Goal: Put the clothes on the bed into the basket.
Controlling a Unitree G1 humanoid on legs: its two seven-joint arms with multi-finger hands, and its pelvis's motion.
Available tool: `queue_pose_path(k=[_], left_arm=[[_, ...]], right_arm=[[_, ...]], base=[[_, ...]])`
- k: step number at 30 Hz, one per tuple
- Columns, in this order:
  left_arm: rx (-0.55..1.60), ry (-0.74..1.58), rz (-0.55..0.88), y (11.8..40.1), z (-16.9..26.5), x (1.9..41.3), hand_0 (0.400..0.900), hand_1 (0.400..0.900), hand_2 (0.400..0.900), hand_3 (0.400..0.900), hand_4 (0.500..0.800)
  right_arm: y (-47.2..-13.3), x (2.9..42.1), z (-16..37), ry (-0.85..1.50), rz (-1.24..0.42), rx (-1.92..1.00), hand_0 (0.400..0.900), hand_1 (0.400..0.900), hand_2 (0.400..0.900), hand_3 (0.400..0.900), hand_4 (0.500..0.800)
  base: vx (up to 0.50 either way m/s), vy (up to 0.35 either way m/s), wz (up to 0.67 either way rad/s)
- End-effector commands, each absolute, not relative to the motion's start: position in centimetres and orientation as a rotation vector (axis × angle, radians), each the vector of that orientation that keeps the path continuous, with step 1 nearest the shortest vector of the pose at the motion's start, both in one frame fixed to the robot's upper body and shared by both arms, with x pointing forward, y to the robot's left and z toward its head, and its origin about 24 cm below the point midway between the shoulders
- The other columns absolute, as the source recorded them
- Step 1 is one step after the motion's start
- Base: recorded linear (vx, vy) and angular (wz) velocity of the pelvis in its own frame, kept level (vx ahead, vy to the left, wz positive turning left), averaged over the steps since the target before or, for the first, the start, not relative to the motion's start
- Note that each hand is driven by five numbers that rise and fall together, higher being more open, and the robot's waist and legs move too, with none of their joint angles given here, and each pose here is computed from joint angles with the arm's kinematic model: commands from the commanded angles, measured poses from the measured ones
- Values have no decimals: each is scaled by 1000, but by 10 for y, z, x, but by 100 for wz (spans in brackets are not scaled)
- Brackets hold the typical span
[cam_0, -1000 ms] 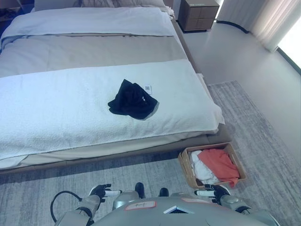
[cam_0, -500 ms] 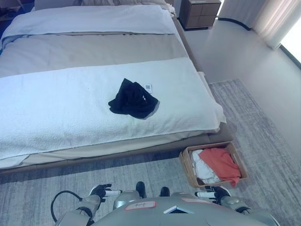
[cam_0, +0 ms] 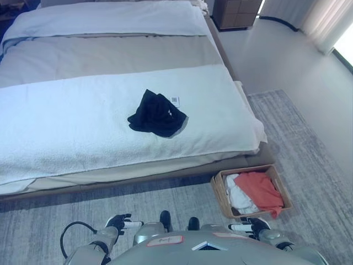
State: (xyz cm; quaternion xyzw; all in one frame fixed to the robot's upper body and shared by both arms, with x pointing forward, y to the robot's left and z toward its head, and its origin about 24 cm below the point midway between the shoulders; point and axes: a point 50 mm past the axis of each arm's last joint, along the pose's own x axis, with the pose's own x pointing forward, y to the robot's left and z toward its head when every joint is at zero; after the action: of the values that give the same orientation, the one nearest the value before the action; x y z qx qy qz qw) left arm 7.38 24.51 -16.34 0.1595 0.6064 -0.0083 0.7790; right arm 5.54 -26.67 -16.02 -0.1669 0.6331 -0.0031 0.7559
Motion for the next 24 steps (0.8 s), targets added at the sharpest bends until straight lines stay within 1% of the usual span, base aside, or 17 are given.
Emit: queue_pose_path(k=[1,6,10,13,18,21,24], left_arm=[[343,1253,4,251,-157,98,900,900,900,900,800],[327,1284,18,254,-158,89,900,900,900,900,800],[321,1297,10,251,-160,83,900,900,900,900,800],[314,1290,1,246,-162,82,900,900,900,900,800],[298,1273,-3,239,-163,82,900,900,900,900,800],[309,1287,4,244,-163,78,900,900,900,900,800],[337,1275,2,250,-160,84,900,900,900,900,800]], right_arm=[[-294,88,-145,1311,-60,-465,900,900,900,900,800],[-302,123,-132,1183,-72,-491,900,900,900,900,800],[-307,136,-125,1142,-93,-505,900,900,900,900,800],[-309,147,-120,1115,-92,-530,900,900,900,900,800],[-307,143,-123,1138,-90,-533,900,900,900,900,800],[-305,131,-128,1181,-85,-512,900,900,900,900,800],[-304,118,-133,1226,-76,-497,900,900,900,900,800]], base=[[20,-189,16],[24,-166,14],[88,-68,11],[161,14,-15],[275,75,-39],[382,178,-45],[381,226,-24]])
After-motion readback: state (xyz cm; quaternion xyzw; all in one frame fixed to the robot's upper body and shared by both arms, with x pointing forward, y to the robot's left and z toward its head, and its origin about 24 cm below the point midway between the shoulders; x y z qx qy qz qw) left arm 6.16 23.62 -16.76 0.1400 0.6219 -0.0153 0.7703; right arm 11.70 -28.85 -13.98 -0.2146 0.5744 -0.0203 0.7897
